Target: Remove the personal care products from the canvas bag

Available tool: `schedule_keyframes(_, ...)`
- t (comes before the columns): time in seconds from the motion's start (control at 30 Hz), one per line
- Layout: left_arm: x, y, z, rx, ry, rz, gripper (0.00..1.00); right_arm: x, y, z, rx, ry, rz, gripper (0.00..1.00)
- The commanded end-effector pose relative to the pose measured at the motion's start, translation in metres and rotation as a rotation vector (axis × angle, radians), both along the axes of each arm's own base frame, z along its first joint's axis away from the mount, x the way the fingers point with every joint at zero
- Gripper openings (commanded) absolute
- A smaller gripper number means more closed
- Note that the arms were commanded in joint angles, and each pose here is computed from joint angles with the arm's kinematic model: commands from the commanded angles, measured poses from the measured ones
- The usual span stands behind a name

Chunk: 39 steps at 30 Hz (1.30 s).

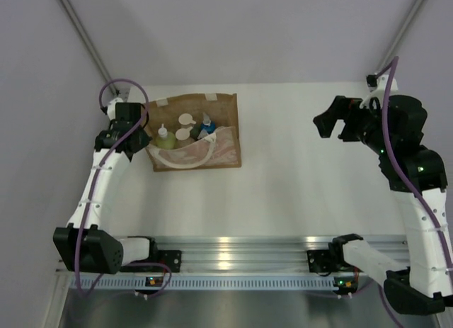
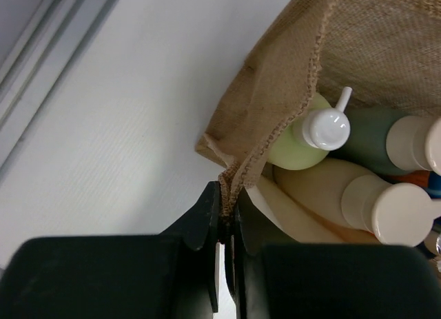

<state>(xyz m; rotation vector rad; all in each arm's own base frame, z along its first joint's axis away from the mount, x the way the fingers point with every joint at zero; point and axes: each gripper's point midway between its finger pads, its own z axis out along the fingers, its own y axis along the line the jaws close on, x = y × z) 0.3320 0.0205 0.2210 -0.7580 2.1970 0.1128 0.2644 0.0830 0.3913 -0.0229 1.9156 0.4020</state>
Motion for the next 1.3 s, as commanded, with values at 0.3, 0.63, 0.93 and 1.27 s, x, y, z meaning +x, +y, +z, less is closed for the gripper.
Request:
schedule_keyframes(0.3, -0.016, -0.032, -0.047, -0.070, 0.047, -0.122, 0.00, 0.034, 0.117, 0.017, 0.121, 0.020, 0.375, 1.00)
schedule_keyframes(0.63, -0.036, -0.036, -0.077, -0.045, 0.075, -0.098, 0.00, 0.038, 0.252, 0.015, 0.058, 0.038, 0.578, 0.93)
schedule_keyframes(0.93, -0.042, -0.041, -0.085, -0.079, 0.049, -0.104, 0.00, 0.060, 0.337, -0.023, 0.066, 0.126, 0.603, 0.80)
schedule_keyframes(1.27, -0.038, -0.058, -0.080, -0.161, 0.020, -0.145, 0.00, 0.095, 0.364, -0.104, -0.122, 0.161, 0.474, 0.70)
